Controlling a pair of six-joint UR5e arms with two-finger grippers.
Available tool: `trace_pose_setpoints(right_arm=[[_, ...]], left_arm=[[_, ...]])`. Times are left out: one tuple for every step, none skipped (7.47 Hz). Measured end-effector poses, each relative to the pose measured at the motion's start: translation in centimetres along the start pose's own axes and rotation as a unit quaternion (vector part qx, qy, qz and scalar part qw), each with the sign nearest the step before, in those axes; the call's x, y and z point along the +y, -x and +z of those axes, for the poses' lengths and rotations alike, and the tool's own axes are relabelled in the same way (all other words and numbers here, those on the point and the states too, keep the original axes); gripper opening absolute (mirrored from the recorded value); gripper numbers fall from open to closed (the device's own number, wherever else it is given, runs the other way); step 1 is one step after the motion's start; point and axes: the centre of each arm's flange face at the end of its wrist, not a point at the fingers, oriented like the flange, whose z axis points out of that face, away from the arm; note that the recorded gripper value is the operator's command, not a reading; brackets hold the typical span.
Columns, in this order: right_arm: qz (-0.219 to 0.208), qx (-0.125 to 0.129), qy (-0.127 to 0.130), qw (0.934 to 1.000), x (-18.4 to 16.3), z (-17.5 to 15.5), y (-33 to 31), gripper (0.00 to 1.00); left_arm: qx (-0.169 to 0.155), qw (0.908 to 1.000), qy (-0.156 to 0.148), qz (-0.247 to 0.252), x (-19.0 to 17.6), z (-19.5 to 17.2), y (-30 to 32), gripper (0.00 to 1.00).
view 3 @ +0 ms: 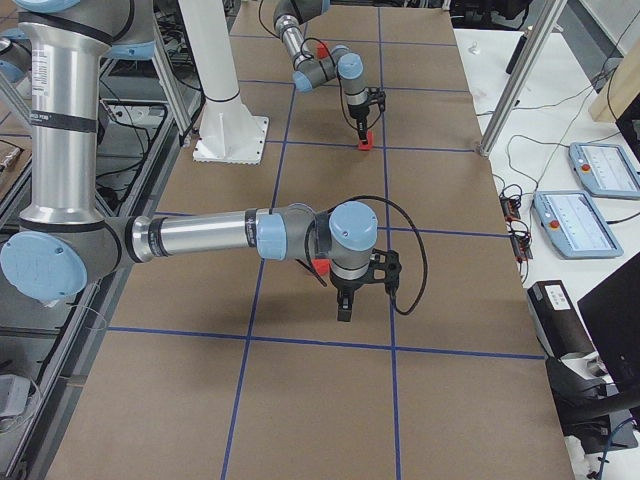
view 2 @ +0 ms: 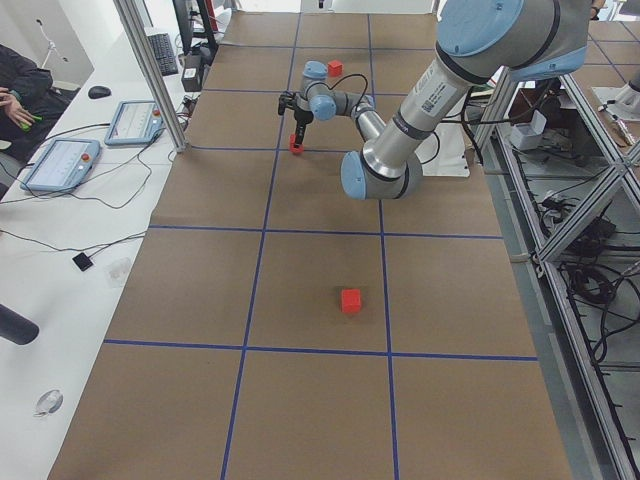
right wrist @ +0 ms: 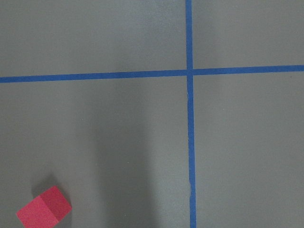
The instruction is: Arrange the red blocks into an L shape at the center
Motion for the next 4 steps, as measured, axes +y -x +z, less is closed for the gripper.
trace_pose_setpoints(right_arm=[[0.0, 0.0, 0.0, 1.0, 0.0, -0.02, 0.01, 0.99], [0.0, 0.0, 0.0, 1.0, 0.0, -0.04, 0.03, 0.99], [0.0, 0.0, -0.001, 1.0, 0.0, -0.06, 0.05, 0.99], [-0.001, 0.0, -0.002, 1.0, 0.01, -0.16, 0.15, 0.99]], left_arm=[[-0.002, 1.0, 0.001, 0.0, 0.01, 0.1, 0.07, 0.96], [-0.003, 1.0, 0.001, -0.001, 0.02, 0.18, 0.12, 0.99], [-0.004, 1.0, 0.001, -0.001, -0.06, 0.19, 0.18, 0.99], [-0.003, 1.0, 0.001, -0.002, -0.18, 0.1, 0.2, 0.99]])
